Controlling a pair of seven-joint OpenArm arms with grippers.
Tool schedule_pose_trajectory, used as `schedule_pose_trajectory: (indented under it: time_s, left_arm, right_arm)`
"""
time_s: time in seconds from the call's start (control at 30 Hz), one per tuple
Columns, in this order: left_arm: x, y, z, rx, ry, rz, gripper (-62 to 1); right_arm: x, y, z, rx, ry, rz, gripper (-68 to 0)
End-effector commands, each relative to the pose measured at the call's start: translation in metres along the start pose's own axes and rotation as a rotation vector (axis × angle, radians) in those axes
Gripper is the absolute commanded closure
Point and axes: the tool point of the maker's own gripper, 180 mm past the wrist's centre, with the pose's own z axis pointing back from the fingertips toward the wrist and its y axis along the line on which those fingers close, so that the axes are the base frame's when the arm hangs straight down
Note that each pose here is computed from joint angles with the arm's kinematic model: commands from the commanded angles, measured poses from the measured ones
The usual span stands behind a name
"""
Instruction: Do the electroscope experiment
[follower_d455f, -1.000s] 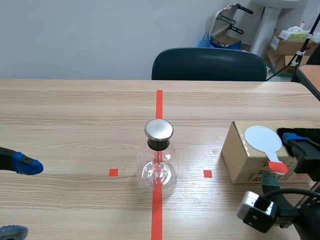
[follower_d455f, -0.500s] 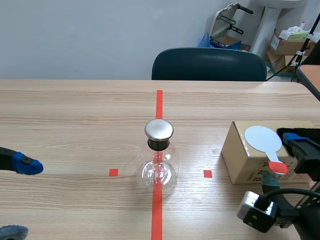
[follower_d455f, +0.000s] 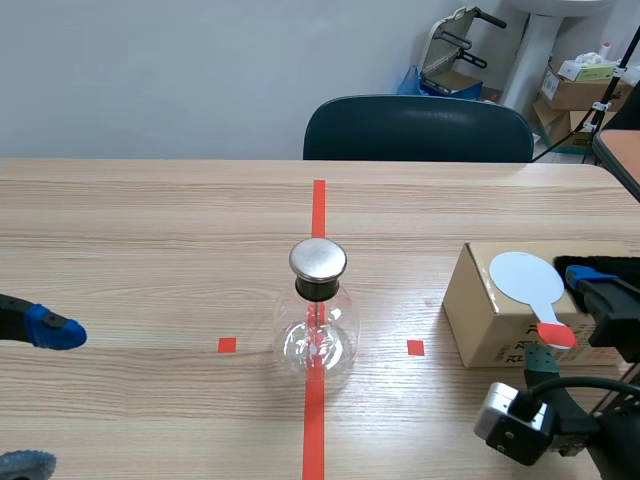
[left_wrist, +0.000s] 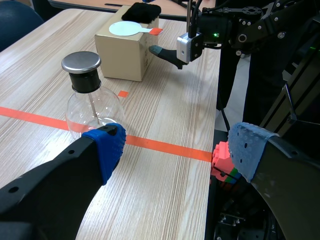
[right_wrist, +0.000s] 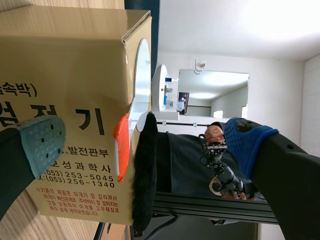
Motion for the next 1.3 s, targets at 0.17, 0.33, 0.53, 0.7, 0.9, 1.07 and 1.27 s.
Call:
schedule_pose_trajectory:
  time_s: [0.17,0.33,0.53,0.7,0.9,1.07,1.27]
  left_arm:
    - [0.006,-0.003,-0.006,-0.01,-0.035,0.009,-45.0]
    - [0.005,-0.002,-0.005,-0.004,-0.031,0.006,-45.0]
    - [0.005,-0.001,-0.008,0.006,-0.039,-0.006,-39.4]
    - [-0.004,0.0,-0.013,0.014,-0.016,-0.004,-26.0]
    - [-0.021,0.016,-0.019,0.086,0.024,-0.027,-25.9]
    - [-0.024,0.058,-0.014,0.257,0.03,0.028,-25.9]
    - [-0.022,0.106,-0.005,0.442,0.012,0.044,-25.9]
  right_arm:
    - [-0.001,-0.007,-0.002,-0.024,-0.008,0.013,-67.9]
    - [-0.001,-0.007,-0.002,-0.024,-0.008,0.013,-67.9]
    - [-0.001,-0.007,-0.002,-0.024,-0.007,0.013,-67.9]
    - [-0.001,-0.006,0.0,-0.019,-0.006,0.011,-67.9]
    - [0.002,0.006,0.02,0.032,-0.01,0.002,-67.9]
    - [0.011,-0.003,0.05,0.045,-0.046,-0.076,-67.9]
    - [0.019,-0.034,0.077,0.106,-0.123,-0.258,-67.9]
